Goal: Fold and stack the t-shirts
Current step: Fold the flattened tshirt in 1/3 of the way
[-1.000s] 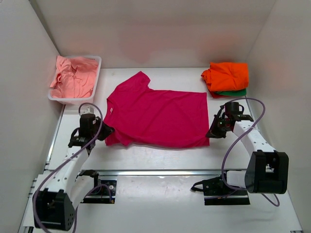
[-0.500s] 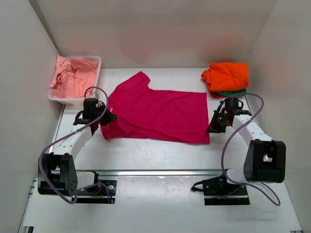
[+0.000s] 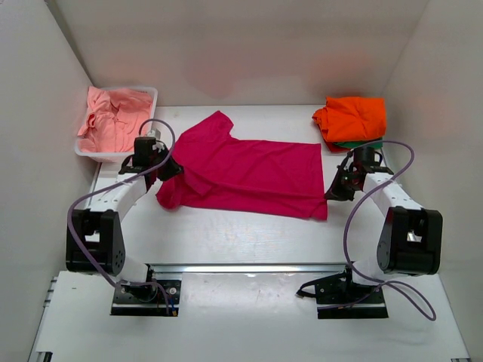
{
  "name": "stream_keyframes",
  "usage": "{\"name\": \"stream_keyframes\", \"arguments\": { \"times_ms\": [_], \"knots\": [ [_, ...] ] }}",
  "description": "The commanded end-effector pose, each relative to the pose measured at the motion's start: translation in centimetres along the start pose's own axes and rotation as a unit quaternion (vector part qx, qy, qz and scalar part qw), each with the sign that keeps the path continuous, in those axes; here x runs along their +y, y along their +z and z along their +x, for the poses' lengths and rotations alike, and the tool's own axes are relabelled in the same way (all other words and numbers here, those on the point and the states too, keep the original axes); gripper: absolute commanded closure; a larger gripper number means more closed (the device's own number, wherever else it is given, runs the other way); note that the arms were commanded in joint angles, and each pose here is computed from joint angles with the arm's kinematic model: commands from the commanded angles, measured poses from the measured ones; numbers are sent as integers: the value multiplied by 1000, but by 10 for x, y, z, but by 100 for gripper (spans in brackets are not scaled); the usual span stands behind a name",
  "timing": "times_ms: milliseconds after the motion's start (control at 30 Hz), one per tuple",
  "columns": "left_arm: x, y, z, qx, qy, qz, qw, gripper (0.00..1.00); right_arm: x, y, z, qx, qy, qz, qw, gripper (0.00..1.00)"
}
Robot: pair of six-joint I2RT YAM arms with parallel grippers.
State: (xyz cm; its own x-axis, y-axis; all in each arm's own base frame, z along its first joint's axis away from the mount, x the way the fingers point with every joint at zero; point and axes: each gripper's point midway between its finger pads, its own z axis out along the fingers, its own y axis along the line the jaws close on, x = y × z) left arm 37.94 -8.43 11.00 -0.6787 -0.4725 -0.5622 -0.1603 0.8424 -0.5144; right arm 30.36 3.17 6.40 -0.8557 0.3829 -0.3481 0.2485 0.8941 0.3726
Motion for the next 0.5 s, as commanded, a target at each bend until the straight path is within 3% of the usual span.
{"name": "stream_keyframes", "arguments": {
  "times_ms": [0, 167, 467],
  "knots": [
    [-9, 4, -18, -7, 42, 9, 999, 99, 2, -4, -29, -43, -10, 2, 999, 100],
    [-3, 18, -17, 10, 46, 2, 999, 95, 4, 3, -29, -39, -19, -5, 999, 100],
    [13, 26, -22, 0, 43, -23, 999, 98, 14, 12, -47, -45, -38, -13, 998, 100]
  ]
}}
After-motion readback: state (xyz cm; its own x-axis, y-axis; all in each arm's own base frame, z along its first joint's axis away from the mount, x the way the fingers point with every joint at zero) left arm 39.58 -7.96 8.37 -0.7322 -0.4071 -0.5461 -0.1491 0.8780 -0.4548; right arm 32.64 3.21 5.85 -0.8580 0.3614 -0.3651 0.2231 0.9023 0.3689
